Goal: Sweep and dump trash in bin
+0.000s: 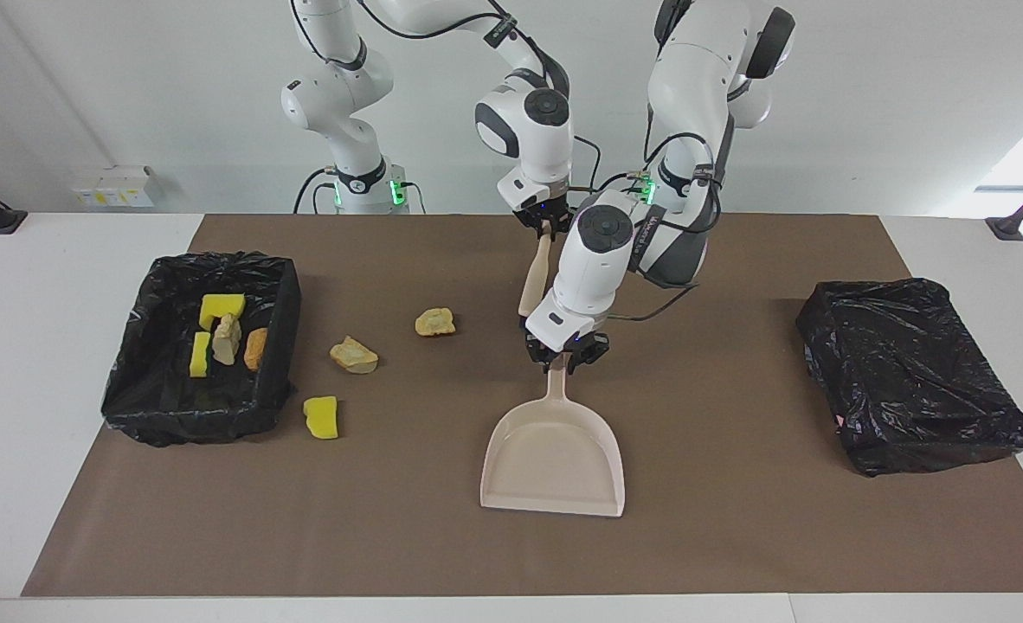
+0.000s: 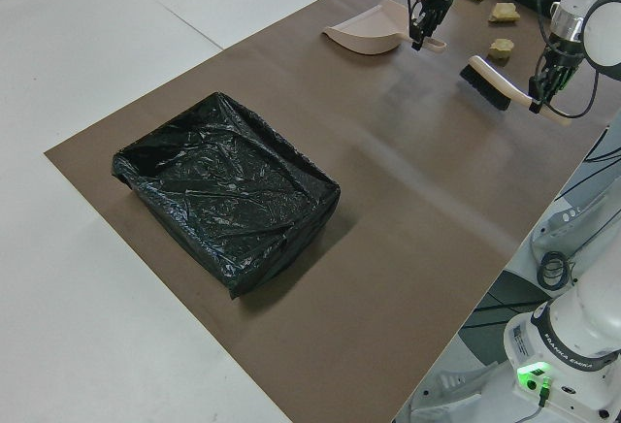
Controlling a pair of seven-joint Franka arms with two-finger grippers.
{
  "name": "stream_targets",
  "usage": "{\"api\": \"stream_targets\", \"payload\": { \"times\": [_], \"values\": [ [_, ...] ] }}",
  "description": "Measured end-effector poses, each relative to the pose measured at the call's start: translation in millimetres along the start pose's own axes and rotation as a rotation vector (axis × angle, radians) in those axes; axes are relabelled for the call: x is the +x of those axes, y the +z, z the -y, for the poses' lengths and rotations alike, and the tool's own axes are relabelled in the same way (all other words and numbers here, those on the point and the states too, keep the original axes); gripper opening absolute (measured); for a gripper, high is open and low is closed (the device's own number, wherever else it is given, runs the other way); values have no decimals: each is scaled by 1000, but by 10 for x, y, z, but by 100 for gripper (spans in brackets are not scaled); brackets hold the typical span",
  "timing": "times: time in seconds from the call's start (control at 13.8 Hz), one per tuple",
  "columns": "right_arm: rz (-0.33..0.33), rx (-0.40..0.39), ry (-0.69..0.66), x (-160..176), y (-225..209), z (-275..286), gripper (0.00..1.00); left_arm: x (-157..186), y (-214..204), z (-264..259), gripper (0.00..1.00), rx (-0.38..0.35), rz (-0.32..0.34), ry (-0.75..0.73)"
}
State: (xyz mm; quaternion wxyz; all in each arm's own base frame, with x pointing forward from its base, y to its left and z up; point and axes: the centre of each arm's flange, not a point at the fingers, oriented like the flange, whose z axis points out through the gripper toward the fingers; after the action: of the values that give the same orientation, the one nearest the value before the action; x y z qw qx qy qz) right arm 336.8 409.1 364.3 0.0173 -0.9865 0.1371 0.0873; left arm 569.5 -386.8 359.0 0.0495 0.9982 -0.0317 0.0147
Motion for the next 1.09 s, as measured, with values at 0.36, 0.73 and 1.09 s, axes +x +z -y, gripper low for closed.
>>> {"api": "stream_targets", "payload": {
  "times": [0.36,0.73,1.09],
  "values": [
    [38,-52,-21,593,-694,-801,26,216,-433,446,32,26,-31,173],
    [-11,-206,-89,1290,-903,-1629,26,353,-1405,1710,32,66,14,515],
    [-47,-368,-306,2150,-897,-2640,26,211,-1734,2737,32,35,144,915]
  ]
}}
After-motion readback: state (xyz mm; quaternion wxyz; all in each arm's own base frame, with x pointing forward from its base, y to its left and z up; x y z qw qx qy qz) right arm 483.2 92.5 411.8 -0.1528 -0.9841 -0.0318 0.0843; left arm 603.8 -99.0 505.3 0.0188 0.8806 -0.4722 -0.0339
